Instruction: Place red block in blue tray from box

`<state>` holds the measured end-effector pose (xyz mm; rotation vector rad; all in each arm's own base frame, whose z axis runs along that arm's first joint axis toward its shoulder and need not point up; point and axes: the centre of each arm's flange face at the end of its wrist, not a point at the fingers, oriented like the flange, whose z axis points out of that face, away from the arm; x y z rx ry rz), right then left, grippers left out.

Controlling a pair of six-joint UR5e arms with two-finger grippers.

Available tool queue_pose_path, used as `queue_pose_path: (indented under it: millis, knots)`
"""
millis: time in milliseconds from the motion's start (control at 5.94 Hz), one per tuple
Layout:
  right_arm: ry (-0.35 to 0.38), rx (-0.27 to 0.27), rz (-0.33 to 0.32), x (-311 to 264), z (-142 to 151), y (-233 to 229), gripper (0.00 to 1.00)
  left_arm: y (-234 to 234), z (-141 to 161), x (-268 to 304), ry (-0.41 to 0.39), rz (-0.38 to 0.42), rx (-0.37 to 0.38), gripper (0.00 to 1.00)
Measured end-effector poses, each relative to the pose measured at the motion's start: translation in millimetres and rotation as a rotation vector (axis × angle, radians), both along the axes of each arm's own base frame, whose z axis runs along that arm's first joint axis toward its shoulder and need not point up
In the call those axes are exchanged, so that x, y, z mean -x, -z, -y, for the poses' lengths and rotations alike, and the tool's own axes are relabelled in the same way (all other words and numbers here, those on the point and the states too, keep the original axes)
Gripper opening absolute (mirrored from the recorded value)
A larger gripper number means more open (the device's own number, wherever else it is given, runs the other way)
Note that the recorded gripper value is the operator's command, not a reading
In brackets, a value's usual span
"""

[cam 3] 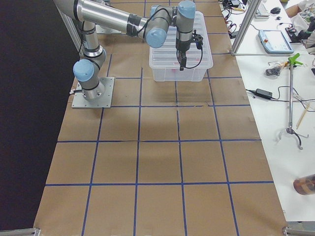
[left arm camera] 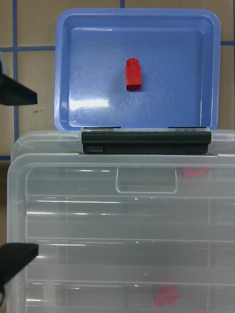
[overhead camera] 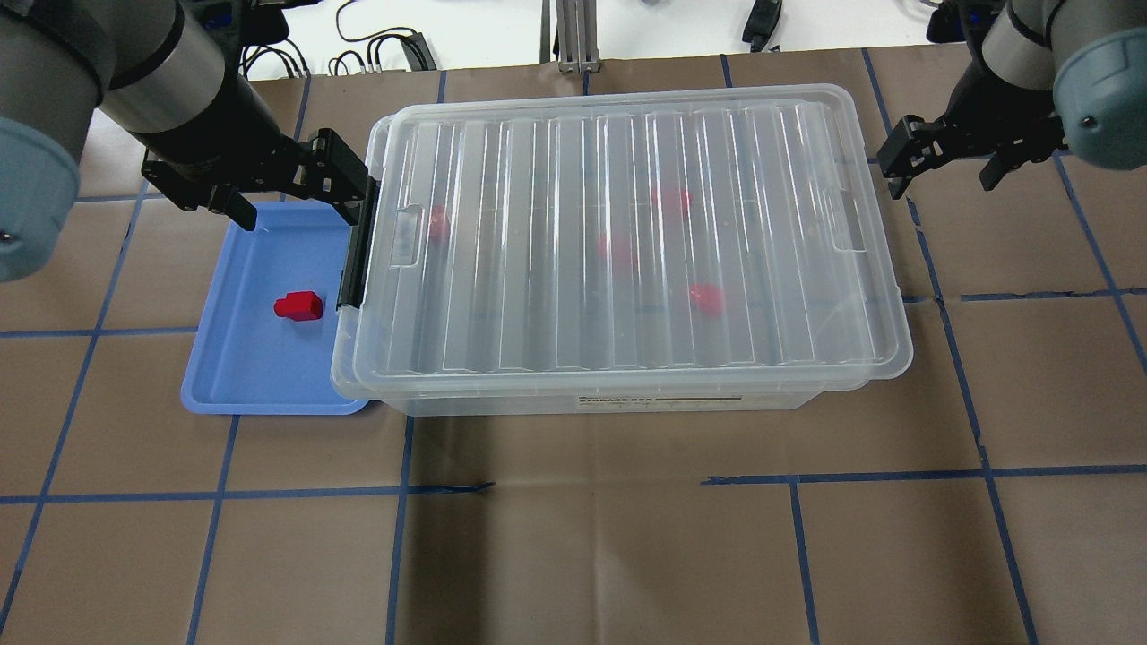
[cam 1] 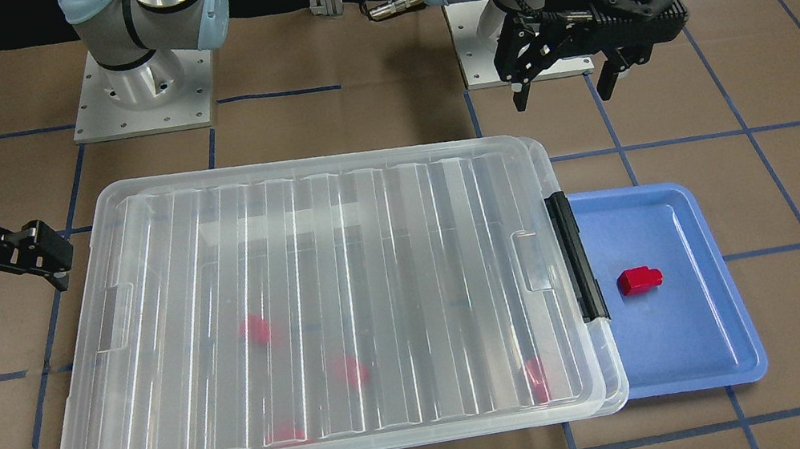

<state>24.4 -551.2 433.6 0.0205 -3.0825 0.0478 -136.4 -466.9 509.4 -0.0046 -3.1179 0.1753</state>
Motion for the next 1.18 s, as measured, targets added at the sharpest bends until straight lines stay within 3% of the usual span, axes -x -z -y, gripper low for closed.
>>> queue_pose_path:
  millis: [336, 673, 1178]
  knots:
    - [0.032, -0.009, 0.008, -63, -22, -50, 1.00, 0, 0, 0, 0.001, -0.002, 0.000, 0.99]
    - [0.053, -0.066, 0.015, -126, -53, -83, 1.00, -1, 0, 0, 0.000, -0.002, 0.001, 0.99]
    - [0.051, -0.107, 0.024, -126, -52, -80, 1.00, -1, 0, 0, 0.000, -0.002, 0.001, 0.99]
